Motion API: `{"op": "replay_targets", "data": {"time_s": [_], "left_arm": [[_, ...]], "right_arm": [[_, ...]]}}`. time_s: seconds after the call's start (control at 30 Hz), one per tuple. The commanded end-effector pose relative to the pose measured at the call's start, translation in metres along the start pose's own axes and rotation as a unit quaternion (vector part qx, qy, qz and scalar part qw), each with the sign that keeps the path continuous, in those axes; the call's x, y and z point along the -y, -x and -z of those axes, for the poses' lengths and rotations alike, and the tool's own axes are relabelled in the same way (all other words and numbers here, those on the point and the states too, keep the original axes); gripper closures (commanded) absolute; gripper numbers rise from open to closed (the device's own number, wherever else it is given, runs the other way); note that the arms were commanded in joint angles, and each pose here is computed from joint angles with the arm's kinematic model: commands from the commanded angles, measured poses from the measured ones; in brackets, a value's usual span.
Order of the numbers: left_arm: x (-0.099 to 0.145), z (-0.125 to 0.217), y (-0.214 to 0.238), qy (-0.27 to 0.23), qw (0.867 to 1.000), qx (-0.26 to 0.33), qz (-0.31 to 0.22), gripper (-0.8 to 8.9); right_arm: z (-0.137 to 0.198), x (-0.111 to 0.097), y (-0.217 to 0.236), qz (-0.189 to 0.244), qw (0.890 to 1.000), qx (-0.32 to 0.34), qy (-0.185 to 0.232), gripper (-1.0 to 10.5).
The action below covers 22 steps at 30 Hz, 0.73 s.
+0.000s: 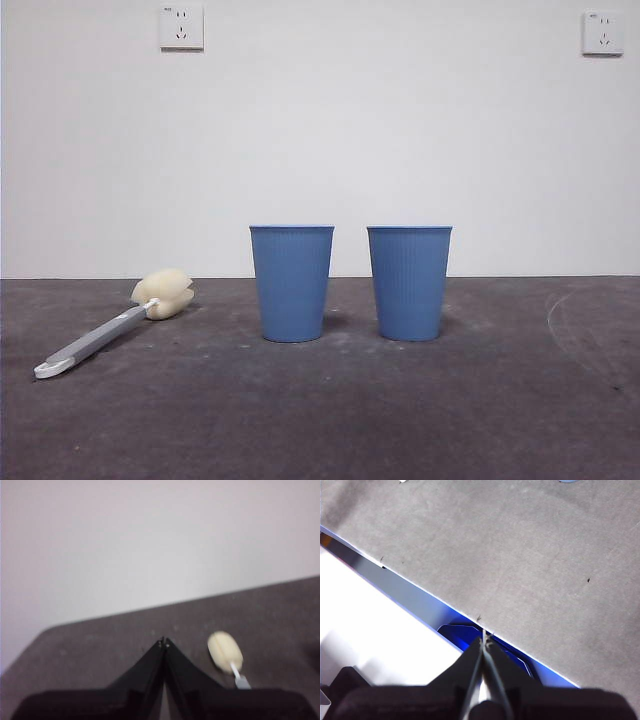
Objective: Pick up the cup brush,pick up the cup,insert the brush into the cup,clean the cup,put the cup brush back,put the cup back to the fixed position on the table
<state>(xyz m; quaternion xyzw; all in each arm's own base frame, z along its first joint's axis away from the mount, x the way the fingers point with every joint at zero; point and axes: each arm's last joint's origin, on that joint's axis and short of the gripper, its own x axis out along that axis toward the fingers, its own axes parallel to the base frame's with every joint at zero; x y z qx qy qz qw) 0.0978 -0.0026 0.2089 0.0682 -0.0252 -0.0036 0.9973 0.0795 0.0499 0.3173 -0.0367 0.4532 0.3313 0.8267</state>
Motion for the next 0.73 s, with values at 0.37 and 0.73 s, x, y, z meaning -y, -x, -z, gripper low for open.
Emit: {"op": "replay_targets", "data": {"time_s": [0.37, 0.73], "left_arm": [[0.007, 0.056, 0.004, 0.045, 0.994, -0.097, 0.008, 8.17], [0.008, 0.057, 0.004, 0.079, 0.991, -0.105, 0.019, 8.17]], "right_arm": [[-0.001, 0.000, 0.001, 0.000, 1.000, 0.003, 0.006, 9.5], [-0.001, 0.000, 0.001, 0.000, 1.000, 0.003, 0.006, 9.5]]}}
